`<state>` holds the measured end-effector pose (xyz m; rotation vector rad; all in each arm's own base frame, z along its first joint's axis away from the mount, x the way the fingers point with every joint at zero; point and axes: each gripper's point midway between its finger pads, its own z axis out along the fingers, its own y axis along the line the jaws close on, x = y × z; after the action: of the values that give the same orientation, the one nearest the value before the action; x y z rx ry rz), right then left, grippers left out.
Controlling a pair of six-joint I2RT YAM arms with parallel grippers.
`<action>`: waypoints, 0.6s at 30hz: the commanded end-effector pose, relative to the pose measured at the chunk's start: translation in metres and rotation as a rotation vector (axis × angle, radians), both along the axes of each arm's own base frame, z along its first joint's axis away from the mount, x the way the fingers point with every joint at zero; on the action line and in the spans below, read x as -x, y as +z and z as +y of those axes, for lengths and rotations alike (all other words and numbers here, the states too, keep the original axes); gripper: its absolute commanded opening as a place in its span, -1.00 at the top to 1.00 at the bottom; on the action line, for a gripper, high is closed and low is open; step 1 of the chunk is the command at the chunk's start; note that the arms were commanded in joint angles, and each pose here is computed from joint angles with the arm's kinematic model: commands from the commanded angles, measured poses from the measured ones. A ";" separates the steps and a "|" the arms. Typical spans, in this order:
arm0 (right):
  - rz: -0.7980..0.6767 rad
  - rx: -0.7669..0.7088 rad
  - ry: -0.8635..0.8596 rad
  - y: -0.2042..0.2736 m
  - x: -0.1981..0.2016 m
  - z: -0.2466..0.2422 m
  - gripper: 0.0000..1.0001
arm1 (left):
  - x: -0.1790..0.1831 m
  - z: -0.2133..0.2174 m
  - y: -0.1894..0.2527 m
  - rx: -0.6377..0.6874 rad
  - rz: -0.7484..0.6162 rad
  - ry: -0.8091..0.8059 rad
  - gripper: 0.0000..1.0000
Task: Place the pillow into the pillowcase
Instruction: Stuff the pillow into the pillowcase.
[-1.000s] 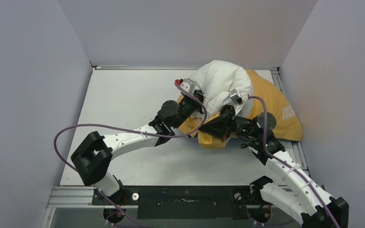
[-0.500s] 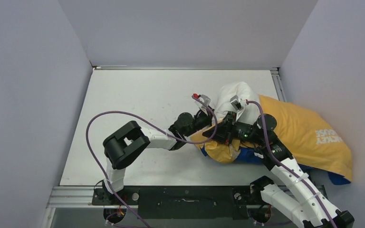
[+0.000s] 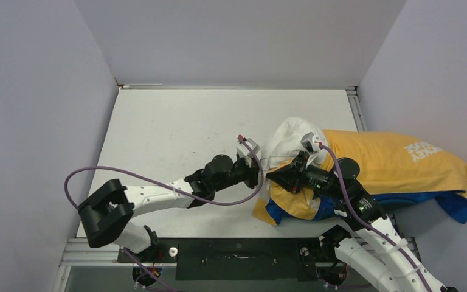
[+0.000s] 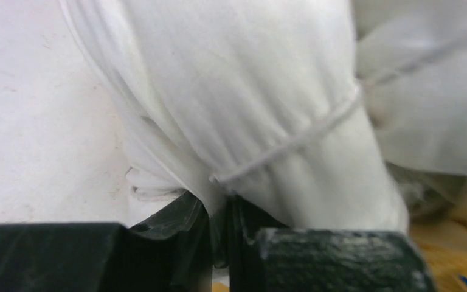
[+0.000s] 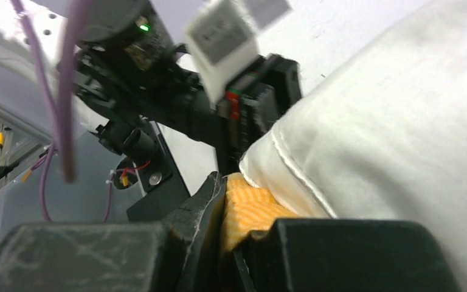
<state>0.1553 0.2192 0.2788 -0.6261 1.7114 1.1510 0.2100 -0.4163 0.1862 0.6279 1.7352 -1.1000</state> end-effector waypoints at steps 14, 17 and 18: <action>-0.155 -0.062 -0.172 0.023 -0.018 -0.020 0.89 | 0.015 0.082 0.150 -0.047 -0.268 0.118 -0.70; -0.145 -0.067 -0.170 0.019 -0.014 -0.021 0.89 | 0.014 0.063 0.185 -0.030 -0.287 0.049 -0.71; -0.139 -0.068 -0.169 0.017 -0.013 -0.021 0.89 | 0.010 0.055 0.194 -0.019 -0.287 0.022 -0.71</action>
<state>0.1665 0.2038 0.2803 -0.5222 1.6499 1.0437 0.1930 -0.3446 0.3368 0.6716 1.5597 -0.8976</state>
